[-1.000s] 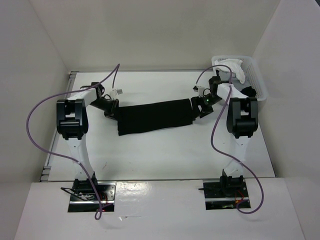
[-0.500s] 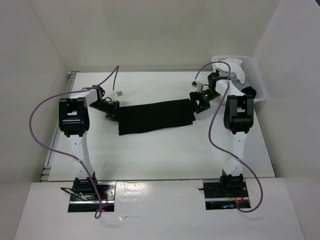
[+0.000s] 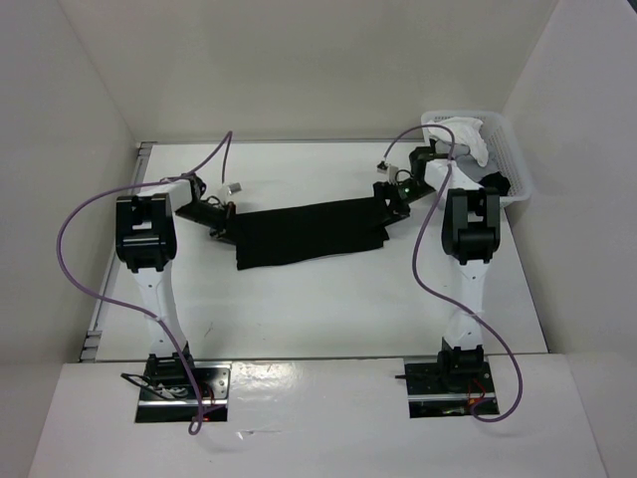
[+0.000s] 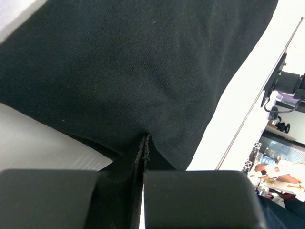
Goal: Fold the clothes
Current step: Fold the tank top
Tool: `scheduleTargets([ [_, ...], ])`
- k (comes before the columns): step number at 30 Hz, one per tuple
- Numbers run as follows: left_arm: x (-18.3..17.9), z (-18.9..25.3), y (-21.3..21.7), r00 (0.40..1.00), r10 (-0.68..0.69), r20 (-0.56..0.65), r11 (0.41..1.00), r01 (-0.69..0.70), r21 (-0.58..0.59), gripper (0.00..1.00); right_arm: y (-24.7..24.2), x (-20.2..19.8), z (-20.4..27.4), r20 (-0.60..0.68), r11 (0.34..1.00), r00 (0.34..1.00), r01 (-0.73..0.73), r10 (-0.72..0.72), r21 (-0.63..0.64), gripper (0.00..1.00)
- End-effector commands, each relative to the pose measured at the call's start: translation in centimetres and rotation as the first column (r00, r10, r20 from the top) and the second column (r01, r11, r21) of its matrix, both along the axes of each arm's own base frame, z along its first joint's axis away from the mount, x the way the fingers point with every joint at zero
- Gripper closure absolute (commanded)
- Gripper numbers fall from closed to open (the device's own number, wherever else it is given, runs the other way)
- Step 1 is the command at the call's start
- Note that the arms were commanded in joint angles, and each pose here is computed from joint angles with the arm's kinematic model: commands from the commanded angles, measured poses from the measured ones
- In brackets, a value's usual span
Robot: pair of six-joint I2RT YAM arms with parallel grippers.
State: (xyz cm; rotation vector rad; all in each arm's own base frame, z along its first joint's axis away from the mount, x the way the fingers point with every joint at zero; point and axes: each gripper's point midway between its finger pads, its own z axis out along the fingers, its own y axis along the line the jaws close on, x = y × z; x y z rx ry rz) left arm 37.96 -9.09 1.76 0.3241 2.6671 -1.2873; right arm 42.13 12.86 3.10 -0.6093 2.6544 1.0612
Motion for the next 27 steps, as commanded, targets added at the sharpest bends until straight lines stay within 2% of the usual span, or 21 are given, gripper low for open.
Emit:
scheduleTargets([
  [1,-0.7,-0.6,0.4,0.999,-0.028,0.021,1.0,0.027,0.015,1.0,0.2,-2.8,-5.8,-0.129,0.998,0.991,-0.042,0.035,-0.053,0.23],
  [8,-2.1,-0.1,0.4,0.999,-0.047,0.016,0.999,0.047,0.013,1.0,0.7,-3.0,-6.9,-0.173,0.999,0.985,-0.028,0.024,-0.02,0.27],
  [11,-2.7,0.3,0.6,0.999,-0.038,0.004,0.999,0.038,0.011,1.0,1.3,-3.0,-7.5,-0.183,0.999,0.983,-0.03,0.027,-0.011,0.34],
  [14,-2.6,0.3,1.0,1.0,-0.027,0.004,1.0,0.027,0.011,1.0,2.2,-2.8,-7.6,-0.176,0.999,0.983,-0.048,0.046,-0.002,0.47],
  [15,-2.9,0.1,1.0,1.0,-0.027,-0.005,1.0,0.027,0.01,1.0,2.2,-2.9,-7.9,-0.194,0.999,0.98,-0.04,0.039,-0.003,0.56],
  [18,-3.3,-0.1,0.9,0.999,-0.027,-0.017,1.0,0.027,0.008,1.0,2.7,-3.1,-8.4,-0.191,0.998,0.98,-0.063,0.057,-0.028,0.73],
  [19,-3.2,0.2,0.9,1.0,-0.027,-0.008,1.0,0.027,0.009,1.0,2.7,-3.1,-8.4,-0.197,0.998,0.979,-0.057,0.05,-0.029,0.84],
  [22,-3.4,0.3,0.9,0.999,-0.033,-0.001,0.999,0.033,0.01,1.0,2.4,-3.0,-7.9,-0.182,0.997,0.982,-0.058,0.047,-0.052,1.0],
  [27,-3.3,0.5,0.8,1.0,-0.031,0.001,1.0,0.031,-0.002,1.0,0.6,-1.2,-4.8,-0.072,0.988,0.997,-0.028,0.016,-0.155,1.0],
])
